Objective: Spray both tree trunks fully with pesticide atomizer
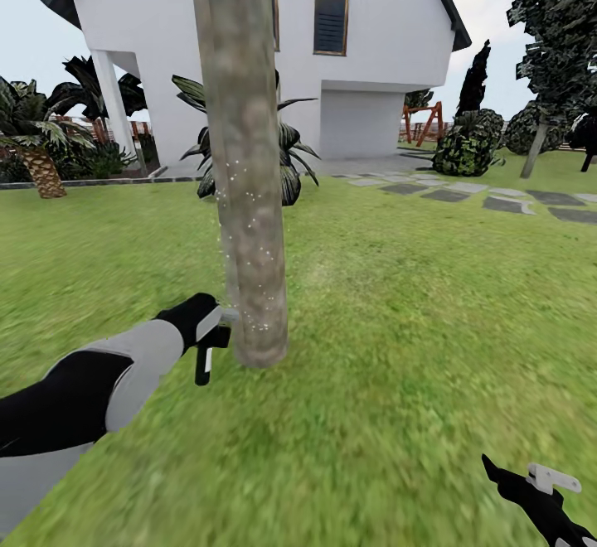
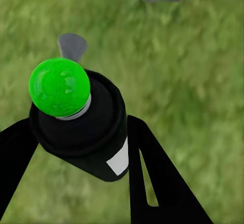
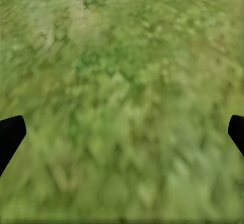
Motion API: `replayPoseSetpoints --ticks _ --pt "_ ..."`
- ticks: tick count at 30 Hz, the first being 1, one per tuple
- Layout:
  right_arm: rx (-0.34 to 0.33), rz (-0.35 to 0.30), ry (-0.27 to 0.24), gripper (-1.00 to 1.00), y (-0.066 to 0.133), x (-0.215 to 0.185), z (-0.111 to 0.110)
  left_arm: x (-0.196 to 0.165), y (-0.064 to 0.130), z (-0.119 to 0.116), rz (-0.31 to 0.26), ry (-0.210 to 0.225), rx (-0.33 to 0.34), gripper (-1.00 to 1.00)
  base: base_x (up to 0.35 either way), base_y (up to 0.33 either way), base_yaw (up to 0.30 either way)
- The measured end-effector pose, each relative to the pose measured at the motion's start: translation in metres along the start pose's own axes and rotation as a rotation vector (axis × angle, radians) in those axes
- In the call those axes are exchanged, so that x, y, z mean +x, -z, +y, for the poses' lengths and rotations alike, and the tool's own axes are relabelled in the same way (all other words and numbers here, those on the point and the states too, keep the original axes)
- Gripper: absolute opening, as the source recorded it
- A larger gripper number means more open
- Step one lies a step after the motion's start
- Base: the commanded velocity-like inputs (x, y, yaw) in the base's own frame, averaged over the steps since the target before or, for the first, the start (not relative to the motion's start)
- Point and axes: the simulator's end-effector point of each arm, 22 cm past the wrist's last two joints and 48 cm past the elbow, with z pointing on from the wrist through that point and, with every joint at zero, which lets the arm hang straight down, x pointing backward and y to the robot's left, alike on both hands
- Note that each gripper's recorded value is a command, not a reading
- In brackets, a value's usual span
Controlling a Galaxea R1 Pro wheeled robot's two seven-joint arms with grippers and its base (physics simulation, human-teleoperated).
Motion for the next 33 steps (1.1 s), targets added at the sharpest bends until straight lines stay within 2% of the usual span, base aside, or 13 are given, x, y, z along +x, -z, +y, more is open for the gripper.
replayPoseSetpoints --ticks 3,5,7,11,13,15,18,23,33 --pt "0.000 0.000 0.000 1.00 0.000 0.000 0.000 0.031 -0.020 -0.008 0.031 0.005 0.014 -1.00 0.000 -0.003 0.054" --pt "0.000 -0.001 0.000 1.00 0.000 -0.001 0.000 0.032 -0.024 -0.014 0.009 0.001 0.018 -1.00 0.000 -0.123 0.207" --pt "-0.001 -0.002 0.000 1.00 0.000 -0.001 0.000 0.032 -0.030 -0.026 -0.037 0.010 0.035 -1.00 0.000 -0.275 0.263" --pt "-0.001 -0.002 0.000 1.00 0.000 -0.001 0.000 0.058 -0.048 -0.034 -0.040 0.017 0.044 -1.00 0.000 -0.301 0.272" --pt "-0.001 -0.002 0.000 1.00 0.000 -0.001 0.000 0.063 -0.054 -0.037 -0.063 0.021 0.045 -1.00 0.000 -0.308 0.252" --pt "-0.001 -0.002 0.000 1.00 0.000 -0.001 0.000 0.062 -0.056 -0.038 -0.091 0.025 0.045 -1.00 0.000 -0.309 0.095" --pt "-0.002 -0.002 0.000 1.00 0.000 -0.001 0.001 0.062 -0.057 -0.039 -0.103 0.027 0.046 -1.00 0.000 -0.309 0.038" --pt "-0.001 -0.002 0.000 1.00 0.000 -0.001 0.001 0.075 -0.062 -0.047 -0.086 0.023 0.055 -1.00 0.000 -0.319 0.199" --pt "-0.001 -0.001 -0.001 1.00 0.000 0.000 0.001 0.077 -0.062 -0.051 -0.085 0.019 0.059 -1.00 0.000 -0.326 0.230"
